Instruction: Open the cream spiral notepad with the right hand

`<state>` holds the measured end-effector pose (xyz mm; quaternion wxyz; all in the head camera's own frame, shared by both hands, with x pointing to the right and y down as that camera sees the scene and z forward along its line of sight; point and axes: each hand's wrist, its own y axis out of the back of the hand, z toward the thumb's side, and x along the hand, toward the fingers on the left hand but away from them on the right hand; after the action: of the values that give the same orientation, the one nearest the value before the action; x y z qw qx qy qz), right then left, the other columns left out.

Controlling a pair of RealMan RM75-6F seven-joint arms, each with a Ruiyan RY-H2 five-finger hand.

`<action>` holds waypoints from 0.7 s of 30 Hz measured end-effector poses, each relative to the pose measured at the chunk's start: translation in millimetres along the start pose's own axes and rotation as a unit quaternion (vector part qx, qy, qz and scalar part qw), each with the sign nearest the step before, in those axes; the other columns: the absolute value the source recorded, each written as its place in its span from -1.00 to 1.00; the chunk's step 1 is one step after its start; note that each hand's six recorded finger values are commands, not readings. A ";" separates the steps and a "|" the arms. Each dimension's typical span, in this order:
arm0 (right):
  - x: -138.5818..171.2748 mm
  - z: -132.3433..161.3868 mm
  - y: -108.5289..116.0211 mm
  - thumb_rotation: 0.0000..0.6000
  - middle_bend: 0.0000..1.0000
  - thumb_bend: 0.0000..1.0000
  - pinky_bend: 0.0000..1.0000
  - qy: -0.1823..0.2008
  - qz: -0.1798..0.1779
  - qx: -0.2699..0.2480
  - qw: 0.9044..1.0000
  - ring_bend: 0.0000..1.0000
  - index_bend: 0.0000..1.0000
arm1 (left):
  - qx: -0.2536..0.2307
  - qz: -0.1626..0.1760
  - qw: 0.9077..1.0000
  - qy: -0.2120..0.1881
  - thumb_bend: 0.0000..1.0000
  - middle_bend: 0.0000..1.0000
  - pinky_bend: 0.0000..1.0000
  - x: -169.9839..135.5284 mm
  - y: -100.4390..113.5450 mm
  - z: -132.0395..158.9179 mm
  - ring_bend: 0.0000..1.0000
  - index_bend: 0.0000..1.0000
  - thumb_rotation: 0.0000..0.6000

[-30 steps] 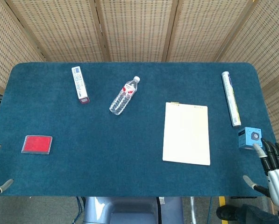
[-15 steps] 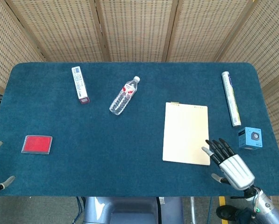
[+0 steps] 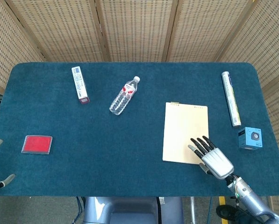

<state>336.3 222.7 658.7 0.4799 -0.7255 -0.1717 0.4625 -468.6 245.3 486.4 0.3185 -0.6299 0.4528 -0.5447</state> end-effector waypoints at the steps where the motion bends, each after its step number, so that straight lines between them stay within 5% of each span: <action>1: 0.1 -1.3 -2.8 1.00 -1.00 -0.07 -1.00 -0.002 0.005 0.003 1.000 -1.00 -0.80 | 0.000 -0.001 1.000 0.000 -1.00 -1.00 -1.00 0.1 -0.5 0.1 -1.00 -1.00 1.00; 21: 3.8 -2.9 -46.2 1.00 -1.00 -0.07 -1.00 -0.005 0.046 0.027 0.999 -1.00 -0.80 | 0.002 -0.002 1.000 0.000 -1.00 -1.00 -1.00 0.8 -1.7 1.3 -1.00 -1.00 1.00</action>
<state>349.7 246.0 696.6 0.4766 -0.7170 -0.1285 0.4922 -466.9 245.1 488.0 0.3187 -0.6300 0.4503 -0.5466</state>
